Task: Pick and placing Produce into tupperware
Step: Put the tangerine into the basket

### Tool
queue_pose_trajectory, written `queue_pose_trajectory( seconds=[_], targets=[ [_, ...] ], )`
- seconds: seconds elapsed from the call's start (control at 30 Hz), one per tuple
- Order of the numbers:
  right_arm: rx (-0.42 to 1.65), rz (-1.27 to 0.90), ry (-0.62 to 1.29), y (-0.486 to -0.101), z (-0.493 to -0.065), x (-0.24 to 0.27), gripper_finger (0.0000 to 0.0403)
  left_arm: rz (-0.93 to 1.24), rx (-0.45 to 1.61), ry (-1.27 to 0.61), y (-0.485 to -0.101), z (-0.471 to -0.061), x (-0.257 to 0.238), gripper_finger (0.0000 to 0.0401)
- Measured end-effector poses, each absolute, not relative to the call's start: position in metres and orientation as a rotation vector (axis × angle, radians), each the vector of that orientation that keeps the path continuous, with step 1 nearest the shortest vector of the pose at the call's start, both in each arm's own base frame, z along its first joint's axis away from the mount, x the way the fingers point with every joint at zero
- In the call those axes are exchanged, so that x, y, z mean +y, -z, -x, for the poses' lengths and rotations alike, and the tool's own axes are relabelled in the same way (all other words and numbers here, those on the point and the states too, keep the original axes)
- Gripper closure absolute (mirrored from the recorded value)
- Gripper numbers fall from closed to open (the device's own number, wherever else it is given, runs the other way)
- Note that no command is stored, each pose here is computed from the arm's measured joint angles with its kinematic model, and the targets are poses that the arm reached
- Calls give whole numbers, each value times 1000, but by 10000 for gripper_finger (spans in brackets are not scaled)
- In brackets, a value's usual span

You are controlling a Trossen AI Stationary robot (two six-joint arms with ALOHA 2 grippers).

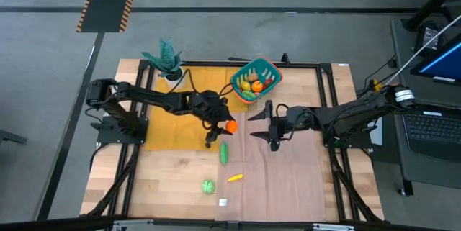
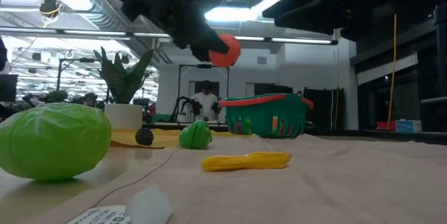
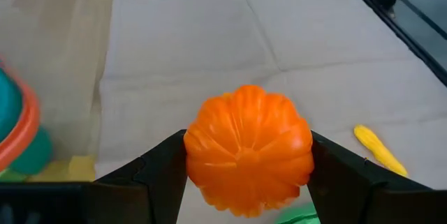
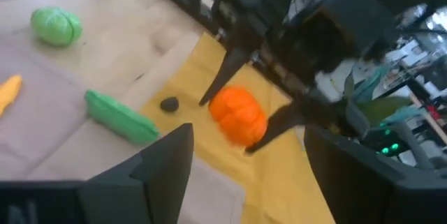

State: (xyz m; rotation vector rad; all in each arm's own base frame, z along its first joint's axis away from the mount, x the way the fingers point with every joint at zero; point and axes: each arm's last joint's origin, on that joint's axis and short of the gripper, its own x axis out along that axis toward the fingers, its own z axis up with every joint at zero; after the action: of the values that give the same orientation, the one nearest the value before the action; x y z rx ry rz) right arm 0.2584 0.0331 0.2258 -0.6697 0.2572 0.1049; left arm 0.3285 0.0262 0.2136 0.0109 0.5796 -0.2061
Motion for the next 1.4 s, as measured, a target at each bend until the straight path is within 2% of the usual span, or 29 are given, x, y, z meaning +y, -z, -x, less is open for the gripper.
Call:
queue_pose_trajectory(
  seconds=[0.27, 0.57, 1.1, 1.3, 1.4],
  targets=[
    [247, 677, -106, -218, -267, 35, 96, -14, 582, 267, -224, -350, 36, 164],
    [252, 950, -179, -204, -274, 43, 96, 0, 585, 297, -232, -353, 41, 164],
    [182, 1003, -117, -212, -292, 39, 95, 8, 574, 301, -234, -354, 40, 164],
    [277, 1010, -141, -203, -314, 34, 95, 8, 573, 301, -234, -354, 40, 164],
    [308, 1017, -87, -203, -323, 31, 95, 10, 581, 301, -233, -354, 40, 164]
  ],
)
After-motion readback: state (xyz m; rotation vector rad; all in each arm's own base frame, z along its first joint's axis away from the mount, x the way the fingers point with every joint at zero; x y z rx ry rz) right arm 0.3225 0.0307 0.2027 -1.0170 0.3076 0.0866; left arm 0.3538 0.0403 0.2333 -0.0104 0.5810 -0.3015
